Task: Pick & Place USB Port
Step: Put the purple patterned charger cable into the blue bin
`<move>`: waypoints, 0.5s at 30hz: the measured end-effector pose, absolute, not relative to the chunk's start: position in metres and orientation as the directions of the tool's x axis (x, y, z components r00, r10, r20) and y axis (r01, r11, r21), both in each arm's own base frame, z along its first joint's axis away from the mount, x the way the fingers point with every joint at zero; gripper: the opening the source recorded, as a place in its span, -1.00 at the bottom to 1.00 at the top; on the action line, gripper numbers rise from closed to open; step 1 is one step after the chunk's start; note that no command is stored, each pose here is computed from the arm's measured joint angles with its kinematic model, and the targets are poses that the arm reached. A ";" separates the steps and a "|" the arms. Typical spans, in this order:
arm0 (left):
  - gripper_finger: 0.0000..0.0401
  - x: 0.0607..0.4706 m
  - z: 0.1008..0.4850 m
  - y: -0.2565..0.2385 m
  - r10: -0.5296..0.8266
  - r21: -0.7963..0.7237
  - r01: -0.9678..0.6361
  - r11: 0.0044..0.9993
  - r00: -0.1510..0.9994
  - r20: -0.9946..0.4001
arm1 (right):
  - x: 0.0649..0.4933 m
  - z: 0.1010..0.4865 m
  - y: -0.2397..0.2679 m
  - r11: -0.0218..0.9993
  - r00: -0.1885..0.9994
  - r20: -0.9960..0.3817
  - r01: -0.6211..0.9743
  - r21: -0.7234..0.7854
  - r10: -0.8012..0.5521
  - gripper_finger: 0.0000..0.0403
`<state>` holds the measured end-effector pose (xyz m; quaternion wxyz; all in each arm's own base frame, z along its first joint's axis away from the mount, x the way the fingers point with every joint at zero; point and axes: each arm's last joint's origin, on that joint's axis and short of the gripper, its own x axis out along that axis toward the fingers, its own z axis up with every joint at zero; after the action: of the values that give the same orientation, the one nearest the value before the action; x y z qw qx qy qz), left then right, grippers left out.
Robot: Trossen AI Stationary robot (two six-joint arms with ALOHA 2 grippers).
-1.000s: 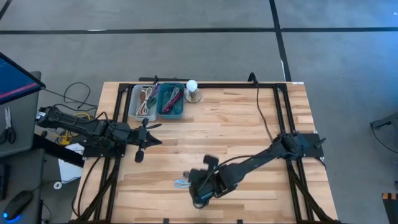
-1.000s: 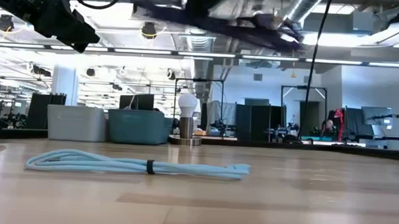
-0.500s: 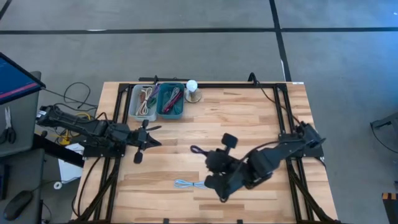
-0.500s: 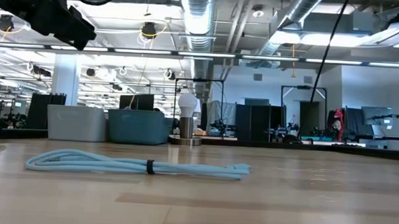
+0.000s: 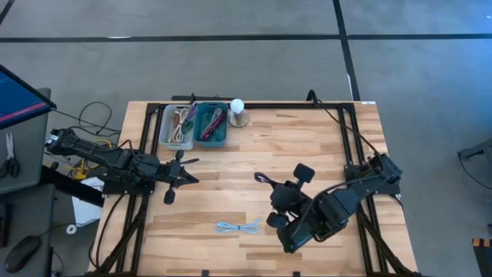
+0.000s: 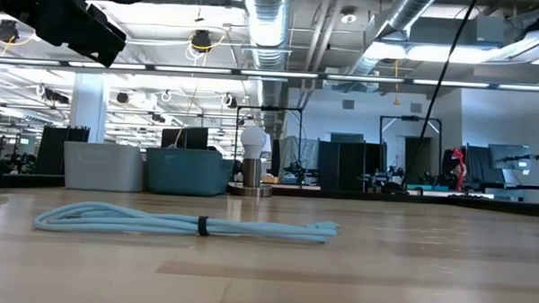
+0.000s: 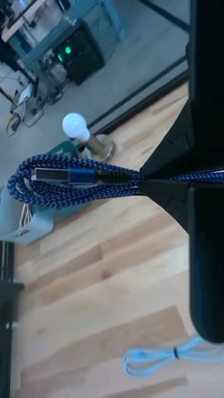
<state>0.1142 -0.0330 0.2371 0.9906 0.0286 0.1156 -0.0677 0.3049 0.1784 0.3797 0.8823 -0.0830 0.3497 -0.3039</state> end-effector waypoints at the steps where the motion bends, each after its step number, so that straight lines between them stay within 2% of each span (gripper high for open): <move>1: -0.95 0.114 0.237 -0.033 -0.128 0.041 0.141 0.989 0.964 -0.233 | 0.306 0.380 0.176 0.798 0.567 -0.566 0.481 -0.363 -0.599 -1.00; 7: -0.95 0.114 0.237 -0.033 -0.128 0.040 0.141 0.989 0.964 -0.233 | 0.326 0.368 0.151 0.767 0.519 -0.569 0.498 -0.406 -0.638 -1.00; 10: -0.95 0.114 0.237 -0.033 -0.128 0.040 0.141 0.989 0.964 -0.233 | 0.339 0.350 0.136 0.785 0.494 -0.617 0.471 -0.402 -0.613 -1.00; 15: -0.95 0.114 0.237 -0.033 -0.128 0.036 0.140 0.989 0.964 -0.233 | 0.352 0.327 0.101 0.829 0.519 -0.654 0.436 -0.351 -0.550 -1.00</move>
<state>0.1142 -0.0330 0.2371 0.9906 0.0260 0.1157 -0.0677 0.3523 0.1005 0.3271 0.8685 -0.0716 0.3999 -0.2839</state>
